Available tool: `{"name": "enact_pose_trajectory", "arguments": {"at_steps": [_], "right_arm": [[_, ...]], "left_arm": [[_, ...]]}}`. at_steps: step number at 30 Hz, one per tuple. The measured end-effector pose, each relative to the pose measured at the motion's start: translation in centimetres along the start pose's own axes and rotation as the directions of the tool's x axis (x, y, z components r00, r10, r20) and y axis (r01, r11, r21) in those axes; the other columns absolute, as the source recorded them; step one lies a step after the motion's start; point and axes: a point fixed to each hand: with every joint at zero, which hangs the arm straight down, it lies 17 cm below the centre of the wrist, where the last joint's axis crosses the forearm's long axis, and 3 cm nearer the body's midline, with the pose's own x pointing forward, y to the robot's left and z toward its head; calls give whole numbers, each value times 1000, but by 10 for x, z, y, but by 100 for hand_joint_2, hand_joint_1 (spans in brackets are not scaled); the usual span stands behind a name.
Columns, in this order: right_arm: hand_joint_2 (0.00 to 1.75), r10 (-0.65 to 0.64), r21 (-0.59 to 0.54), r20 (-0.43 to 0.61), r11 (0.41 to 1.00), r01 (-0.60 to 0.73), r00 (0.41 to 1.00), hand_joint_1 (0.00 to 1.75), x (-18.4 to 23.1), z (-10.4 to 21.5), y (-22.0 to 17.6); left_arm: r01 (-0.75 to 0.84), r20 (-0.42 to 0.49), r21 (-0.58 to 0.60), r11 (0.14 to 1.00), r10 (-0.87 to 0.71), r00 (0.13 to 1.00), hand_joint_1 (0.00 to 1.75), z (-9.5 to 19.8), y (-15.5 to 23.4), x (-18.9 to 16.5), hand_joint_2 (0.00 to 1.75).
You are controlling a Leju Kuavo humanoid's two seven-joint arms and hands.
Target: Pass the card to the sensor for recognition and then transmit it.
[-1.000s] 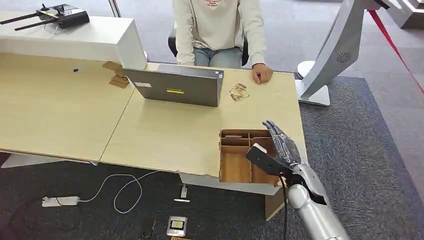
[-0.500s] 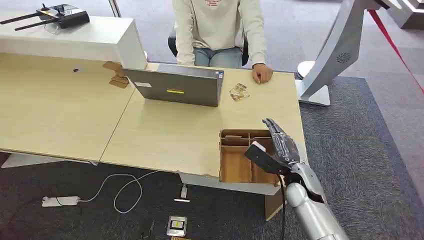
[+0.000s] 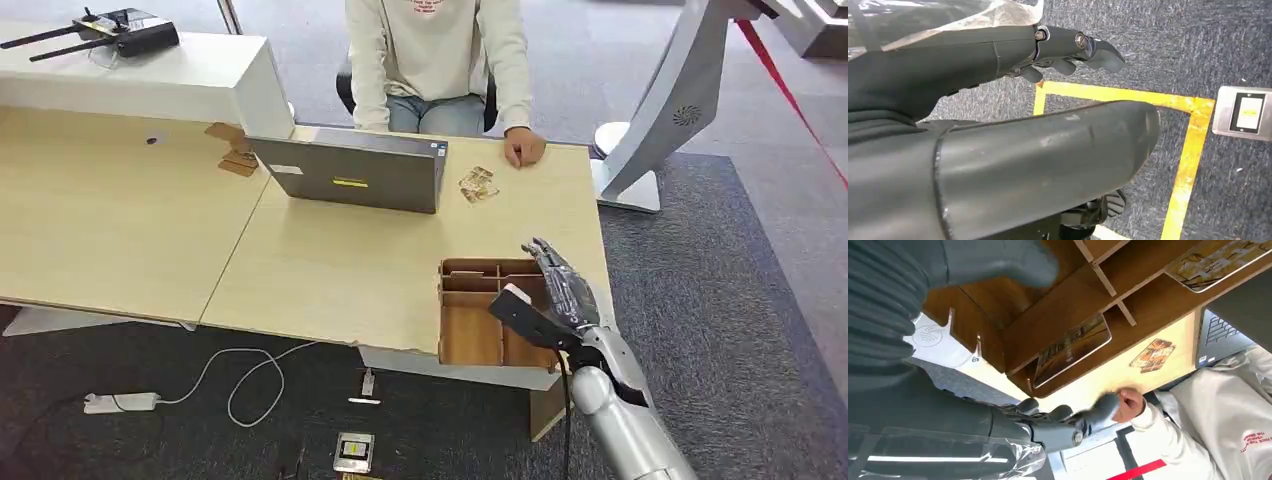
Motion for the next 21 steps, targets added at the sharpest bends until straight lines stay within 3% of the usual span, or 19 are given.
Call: {"name": "enact_pose_trajectory", "arguments": {"at_steps": [8, 12, 18, 21], "right_arm": [[175, -9, -4, 4, 1000, 9, 1000, 168, 3, -3, -3], [175, -8, -9, 6, 1000, 8, 1000, 154, 3, -5, -6], [175, -10, -15, 2, 1000, 10, 1000, 157, 3, -6, -6], [175, -13, -18, 1, 1000, 13, 1000, 175, 3, -6, -6]], "left_arm": [[14, 3, -15, 1000, -14, 1000, 0, -2, 2, -2, 0], [17, 5, -11, 1000, -17, 1000, 0, -3, 5, -2, 0], [21, 11, -7, 1000, -21, 1000, 0, -4, 8, -1, 0], [22, 12, -5, 1000, -22, 1000, 0, -5, 9, -1, 0]]}}
